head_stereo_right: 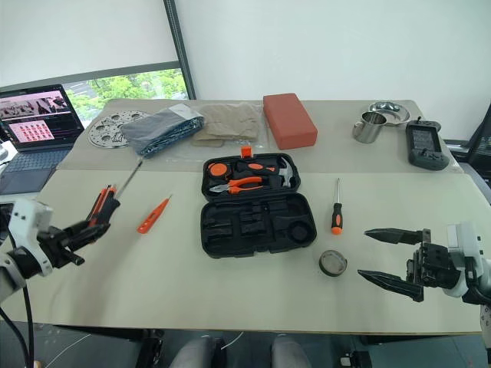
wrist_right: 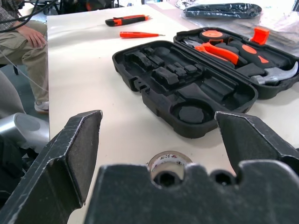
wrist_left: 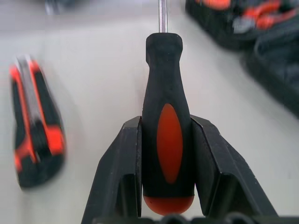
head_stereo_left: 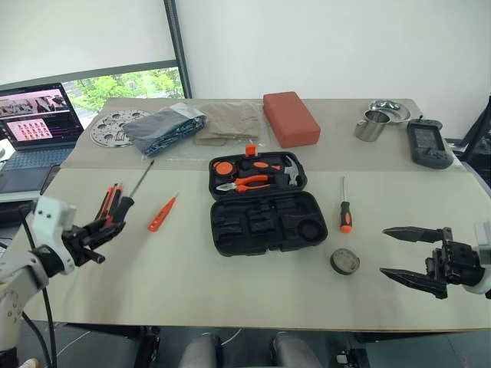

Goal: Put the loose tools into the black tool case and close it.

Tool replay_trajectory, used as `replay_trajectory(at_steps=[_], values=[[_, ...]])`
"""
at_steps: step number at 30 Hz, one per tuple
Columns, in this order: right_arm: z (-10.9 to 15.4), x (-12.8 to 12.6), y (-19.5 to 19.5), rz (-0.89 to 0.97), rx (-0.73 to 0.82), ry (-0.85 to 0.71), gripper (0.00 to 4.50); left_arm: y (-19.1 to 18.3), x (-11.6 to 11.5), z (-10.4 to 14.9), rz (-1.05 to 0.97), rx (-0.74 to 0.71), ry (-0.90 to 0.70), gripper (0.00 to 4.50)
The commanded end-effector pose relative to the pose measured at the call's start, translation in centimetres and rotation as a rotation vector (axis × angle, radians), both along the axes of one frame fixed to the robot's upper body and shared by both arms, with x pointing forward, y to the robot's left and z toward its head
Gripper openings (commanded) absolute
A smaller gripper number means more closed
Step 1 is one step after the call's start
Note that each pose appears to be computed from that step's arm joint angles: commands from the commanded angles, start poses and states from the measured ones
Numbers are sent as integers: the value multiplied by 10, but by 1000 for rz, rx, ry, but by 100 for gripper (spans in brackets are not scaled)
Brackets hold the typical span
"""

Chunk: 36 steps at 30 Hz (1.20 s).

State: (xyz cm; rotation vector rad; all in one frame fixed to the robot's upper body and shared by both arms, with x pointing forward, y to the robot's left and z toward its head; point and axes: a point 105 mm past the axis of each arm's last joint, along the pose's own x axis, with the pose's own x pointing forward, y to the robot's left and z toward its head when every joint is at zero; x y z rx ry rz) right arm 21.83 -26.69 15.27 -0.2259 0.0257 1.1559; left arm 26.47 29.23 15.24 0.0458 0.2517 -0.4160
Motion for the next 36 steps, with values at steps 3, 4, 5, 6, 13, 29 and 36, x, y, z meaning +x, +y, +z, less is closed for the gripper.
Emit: replay_trajectory(at_steps=[3, 4, 5, 6, 13, 29, 36], values=[[17, 3, -7, -17, -20, -60, 450, -54, 20, 23, -326, 92, -90, 95], [17, 4, -7, -19, -21, -63, 450, -66, 24, 22, -403, 135, -85, 95], [18, 4, -8, -24, -18, -68, 450, -76, 30, 20, -467, 179, -81, 95], [19, 5, -7, -30, -14, -73, 450, -84, 37, 18, -513, 220, -82, 95], [30, 6, -17, -142, 60, -139, 450, -136, 79, 12, -758, 431, -146, 95], [34, -8, -22, -281, 82, -190, 450, -205, 108, -22, -882, 612, -91, 95], [34, -9, -22, -298, 83, -197, 450, -208, 112, -28, -835, 609, -65, 95]])
